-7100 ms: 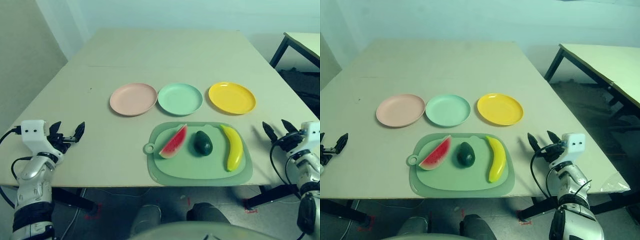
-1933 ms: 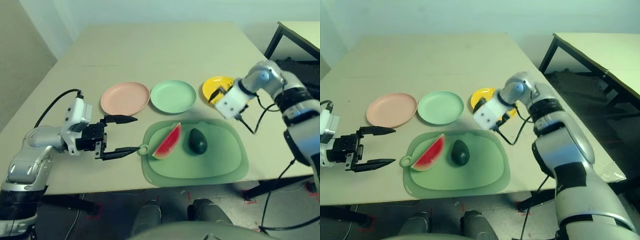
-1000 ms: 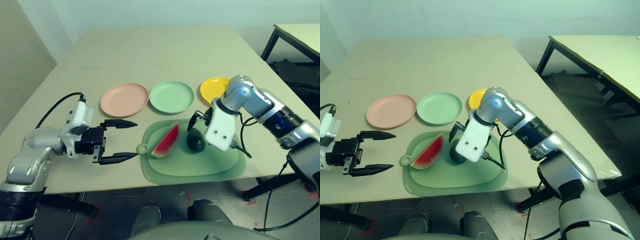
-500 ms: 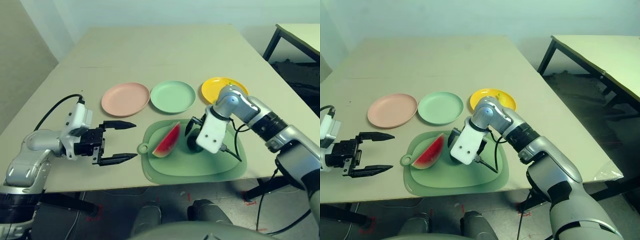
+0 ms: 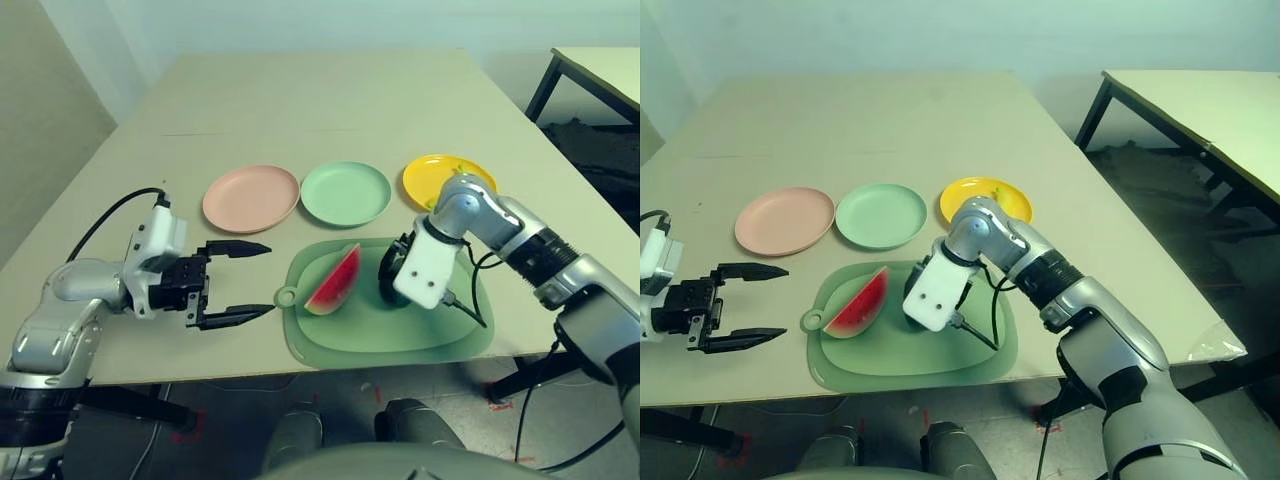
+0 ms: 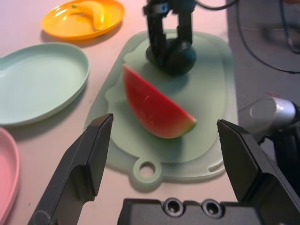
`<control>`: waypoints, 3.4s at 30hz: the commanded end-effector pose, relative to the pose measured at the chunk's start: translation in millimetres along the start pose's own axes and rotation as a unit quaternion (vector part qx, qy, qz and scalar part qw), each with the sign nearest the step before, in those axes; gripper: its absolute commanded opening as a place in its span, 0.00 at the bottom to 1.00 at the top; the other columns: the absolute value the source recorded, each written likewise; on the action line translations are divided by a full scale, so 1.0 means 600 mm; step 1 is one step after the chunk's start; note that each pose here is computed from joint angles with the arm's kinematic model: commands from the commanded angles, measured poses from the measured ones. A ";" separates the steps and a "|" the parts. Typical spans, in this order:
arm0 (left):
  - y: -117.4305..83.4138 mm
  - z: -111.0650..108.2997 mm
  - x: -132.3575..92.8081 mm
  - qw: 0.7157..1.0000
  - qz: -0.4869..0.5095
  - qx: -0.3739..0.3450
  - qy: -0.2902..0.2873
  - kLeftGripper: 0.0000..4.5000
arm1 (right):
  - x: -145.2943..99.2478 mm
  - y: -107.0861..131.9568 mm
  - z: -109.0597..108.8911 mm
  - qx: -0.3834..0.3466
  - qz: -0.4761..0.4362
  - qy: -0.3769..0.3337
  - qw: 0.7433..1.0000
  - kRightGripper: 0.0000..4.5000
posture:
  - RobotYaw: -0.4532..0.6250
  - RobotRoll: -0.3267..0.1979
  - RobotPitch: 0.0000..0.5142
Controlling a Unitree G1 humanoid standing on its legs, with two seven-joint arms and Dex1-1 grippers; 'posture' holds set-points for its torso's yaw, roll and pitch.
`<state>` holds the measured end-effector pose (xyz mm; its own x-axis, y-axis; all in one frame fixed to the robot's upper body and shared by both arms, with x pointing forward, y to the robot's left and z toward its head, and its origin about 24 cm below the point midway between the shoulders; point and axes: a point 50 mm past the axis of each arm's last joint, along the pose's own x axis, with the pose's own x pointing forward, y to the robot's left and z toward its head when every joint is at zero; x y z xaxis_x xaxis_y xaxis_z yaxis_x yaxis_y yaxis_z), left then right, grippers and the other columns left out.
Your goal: Place the fruits into color-matched plates.
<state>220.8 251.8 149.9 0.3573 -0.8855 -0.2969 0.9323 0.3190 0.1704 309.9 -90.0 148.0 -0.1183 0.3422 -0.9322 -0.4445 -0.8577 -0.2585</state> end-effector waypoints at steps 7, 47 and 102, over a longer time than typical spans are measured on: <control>0.013 -0.011 0.010 0.998 0.055 -0.023 0.022 1.00 | -0.089 -0.099 -0.034 0.044 -0.167 0.056 0.983 0.65 | 0.45 0.62 0.06; -0.005 -0.012 -0.005 0.997 0.067 -0.013 0.028 1.00 | 0.020 -0.093 -0.104 0.140 -0.266 0.177 0.937 1.00 | 0.51 0.62 0.06; 0.066 0.046 0.023 0.975 -0.032 0.185 0.121 1.00 | -0.031 0.231 0.010 0.450 -0.449 -0.340 0.694 1.00 | 0.44 0.62 0.04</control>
<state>259.9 247.3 180.0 0.3968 -0.7797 -0.4844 0.8869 0.1898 0.4211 245.0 -205.6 131.4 0.2915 0.9523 -0.0899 -0.9543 0.2831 -0.0961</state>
